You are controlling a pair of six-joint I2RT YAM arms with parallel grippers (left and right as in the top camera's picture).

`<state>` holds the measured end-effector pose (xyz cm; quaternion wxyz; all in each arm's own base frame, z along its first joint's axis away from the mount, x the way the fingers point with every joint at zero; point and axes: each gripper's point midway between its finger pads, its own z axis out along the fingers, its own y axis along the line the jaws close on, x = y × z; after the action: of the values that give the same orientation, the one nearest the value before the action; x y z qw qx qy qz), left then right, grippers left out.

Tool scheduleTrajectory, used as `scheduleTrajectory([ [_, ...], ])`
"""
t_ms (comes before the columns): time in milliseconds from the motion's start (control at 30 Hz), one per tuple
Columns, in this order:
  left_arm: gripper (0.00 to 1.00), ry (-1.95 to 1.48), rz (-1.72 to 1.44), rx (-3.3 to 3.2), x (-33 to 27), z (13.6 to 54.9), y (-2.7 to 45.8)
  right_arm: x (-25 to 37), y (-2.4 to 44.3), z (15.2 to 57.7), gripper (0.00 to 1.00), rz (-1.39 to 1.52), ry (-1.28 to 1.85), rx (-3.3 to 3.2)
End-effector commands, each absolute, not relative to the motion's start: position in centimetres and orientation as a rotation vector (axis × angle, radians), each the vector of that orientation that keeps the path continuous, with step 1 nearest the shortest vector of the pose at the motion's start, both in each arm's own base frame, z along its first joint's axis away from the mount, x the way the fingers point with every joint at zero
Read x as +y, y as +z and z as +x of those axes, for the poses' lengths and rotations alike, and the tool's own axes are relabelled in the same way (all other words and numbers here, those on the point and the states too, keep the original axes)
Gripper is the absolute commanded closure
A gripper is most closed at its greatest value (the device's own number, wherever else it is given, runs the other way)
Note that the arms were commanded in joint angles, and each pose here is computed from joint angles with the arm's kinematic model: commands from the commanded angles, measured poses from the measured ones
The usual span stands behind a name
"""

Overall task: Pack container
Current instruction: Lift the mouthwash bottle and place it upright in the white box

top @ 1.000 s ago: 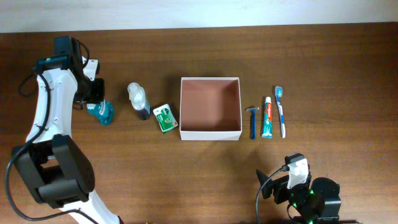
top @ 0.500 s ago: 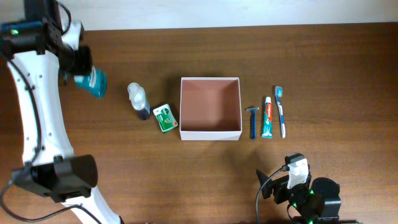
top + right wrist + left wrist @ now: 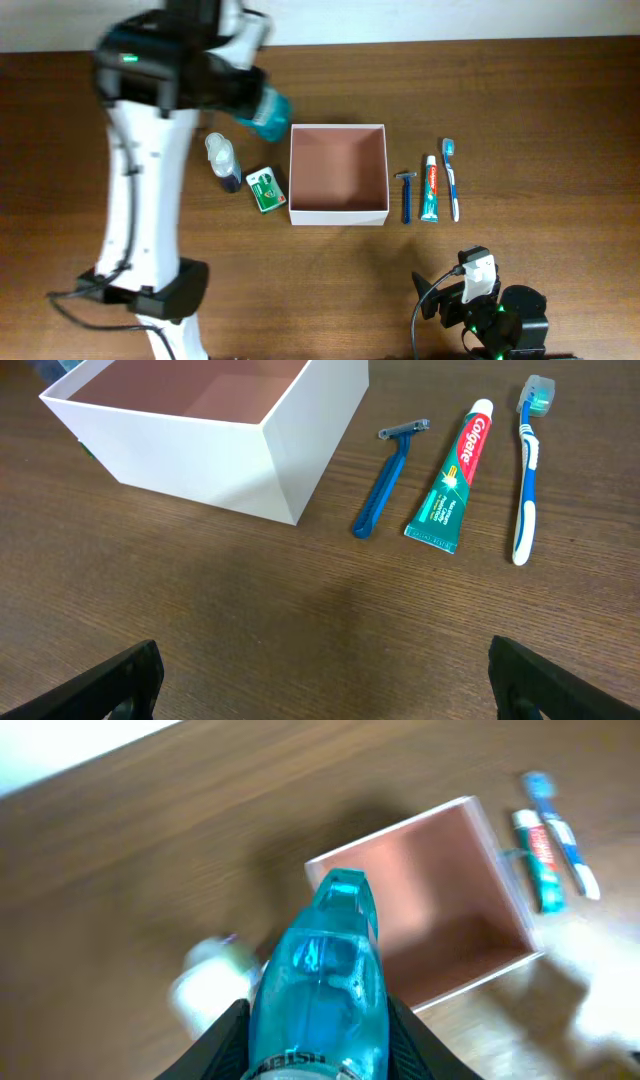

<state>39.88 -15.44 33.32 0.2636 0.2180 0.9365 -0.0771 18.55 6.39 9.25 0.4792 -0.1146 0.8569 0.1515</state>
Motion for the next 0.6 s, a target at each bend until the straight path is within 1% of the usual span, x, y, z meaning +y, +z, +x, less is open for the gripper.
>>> scheduleTrajectory([
  [0,0.98,-0.263,0.721,2.567,-21.0,40.5,29.6,6.7,9.3,18.5,0.01,-0.285,0.389,2.084],
  [133,0.98,-0.24,0.876,2.598,-25.5,41.2,24.8,6.7,9.3,18.5,0.01,-0.285,0.389,2.084],
  [267,0.99,-0.075,0.937,2.631,-27.4,42.7,19.8,6.7,9.3,18.5,0.01,-0.285,0.389,2.084],
  [333,0.99,-0.055,0.966,2.629,-28.8,43.2,17.7,6.7,9.3,18.5,0.01,-0.285,0.389,2.084],
  [567,0.98,-0.06,1.029,2.612,-32.2,43.8,13.6,6.7,9.3,18.5,0.01,-0.285,0.389,2.084],
])
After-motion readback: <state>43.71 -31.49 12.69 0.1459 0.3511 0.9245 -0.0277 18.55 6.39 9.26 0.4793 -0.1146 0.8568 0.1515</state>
